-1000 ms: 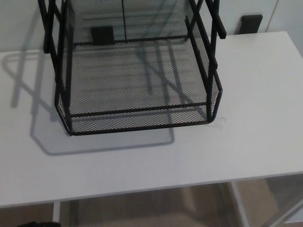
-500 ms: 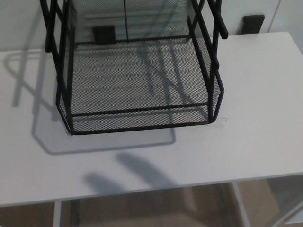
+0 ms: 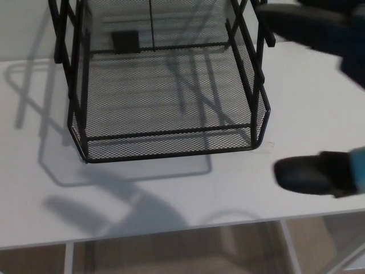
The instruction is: The robot walks towards a file tray kept in the middle of a desk and uses its right hand to grab a tray and pulls it out towards itself
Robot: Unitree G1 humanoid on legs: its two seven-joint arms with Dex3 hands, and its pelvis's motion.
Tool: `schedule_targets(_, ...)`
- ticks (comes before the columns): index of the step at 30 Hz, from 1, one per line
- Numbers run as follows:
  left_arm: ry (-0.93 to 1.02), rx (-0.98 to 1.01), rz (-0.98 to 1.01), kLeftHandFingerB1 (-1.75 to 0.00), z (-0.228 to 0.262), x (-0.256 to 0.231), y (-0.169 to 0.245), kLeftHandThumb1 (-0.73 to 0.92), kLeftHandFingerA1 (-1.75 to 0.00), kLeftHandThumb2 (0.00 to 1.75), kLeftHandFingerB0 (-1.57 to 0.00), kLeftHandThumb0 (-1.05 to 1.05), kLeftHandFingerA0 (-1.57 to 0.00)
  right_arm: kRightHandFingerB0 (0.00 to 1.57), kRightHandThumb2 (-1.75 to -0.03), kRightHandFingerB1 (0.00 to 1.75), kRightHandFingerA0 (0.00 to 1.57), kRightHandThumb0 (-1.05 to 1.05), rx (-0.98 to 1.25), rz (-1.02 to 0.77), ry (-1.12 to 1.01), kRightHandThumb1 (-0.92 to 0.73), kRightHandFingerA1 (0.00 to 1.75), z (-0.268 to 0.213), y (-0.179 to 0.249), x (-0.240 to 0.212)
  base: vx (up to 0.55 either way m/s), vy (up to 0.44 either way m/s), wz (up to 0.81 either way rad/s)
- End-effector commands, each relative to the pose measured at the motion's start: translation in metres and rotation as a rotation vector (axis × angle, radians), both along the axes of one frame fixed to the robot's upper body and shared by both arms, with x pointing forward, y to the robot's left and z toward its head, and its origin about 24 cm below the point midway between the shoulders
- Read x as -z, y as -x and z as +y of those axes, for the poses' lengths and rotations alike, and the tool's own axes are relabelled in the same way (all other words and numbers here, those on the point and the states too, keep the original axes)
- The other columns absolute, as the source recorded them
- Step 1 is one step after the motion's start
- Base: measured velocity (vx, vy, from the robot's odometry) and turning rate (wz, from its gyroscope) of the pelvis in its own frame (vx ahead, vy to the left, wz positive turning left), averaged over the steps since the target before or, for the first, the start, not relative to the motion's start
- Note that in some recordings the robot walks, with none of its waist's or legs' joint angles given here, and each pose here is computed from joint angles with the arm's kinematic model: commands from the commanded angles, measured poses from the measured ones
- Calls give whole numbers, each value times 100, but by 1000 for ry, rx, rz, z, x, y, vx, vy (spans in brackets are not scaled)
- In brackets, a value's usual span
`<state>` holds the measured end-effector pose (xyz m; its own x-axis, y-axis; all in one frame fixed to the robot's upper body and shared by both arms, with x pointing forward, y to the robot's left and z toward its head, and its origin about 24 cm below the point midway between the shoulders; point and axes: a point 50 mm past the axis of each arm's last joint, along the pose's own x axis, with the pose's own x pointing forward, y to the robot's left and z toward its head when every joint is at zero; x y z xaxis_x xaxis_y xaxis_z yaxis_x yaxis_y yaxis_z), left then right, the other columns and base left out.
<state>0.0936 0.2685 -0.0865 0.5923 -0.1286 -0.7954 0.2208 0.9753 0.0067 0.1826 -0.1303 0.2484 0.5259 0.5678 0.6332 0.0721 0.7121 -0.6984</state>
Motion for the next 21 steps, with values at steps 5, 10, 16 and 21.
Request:
schedule_targets(5,-42,115,-46,-39,2,-13,-9,47,-40,54,-57,-40,-59,19,-77,38,8,-71,384,310,695,-39,46,66,-77,96,0,0,0)
schedule_targets(10,-44,123,-52,-39,1,-14,-11,47,-40,54,-56,-40,-57,27,-54,31,13,-65,451,295,745,-38,40,69,-81,110,0,0,0)
schedule_targets(16,-34,127,-58,-39,2,-14,-13,46,-40,54,-57,-41,-57,22,-52,31,10,-73,456,337,748,-36,41,73,-81,120,0,0,0)
schedule_targets(21,-35,128,-61,-40,2,-15,-15,45,-40,54,-59,-42,-58,16,-73,39,8,-66,441,376,738,-36,46,79,-72,128,0,0,0)
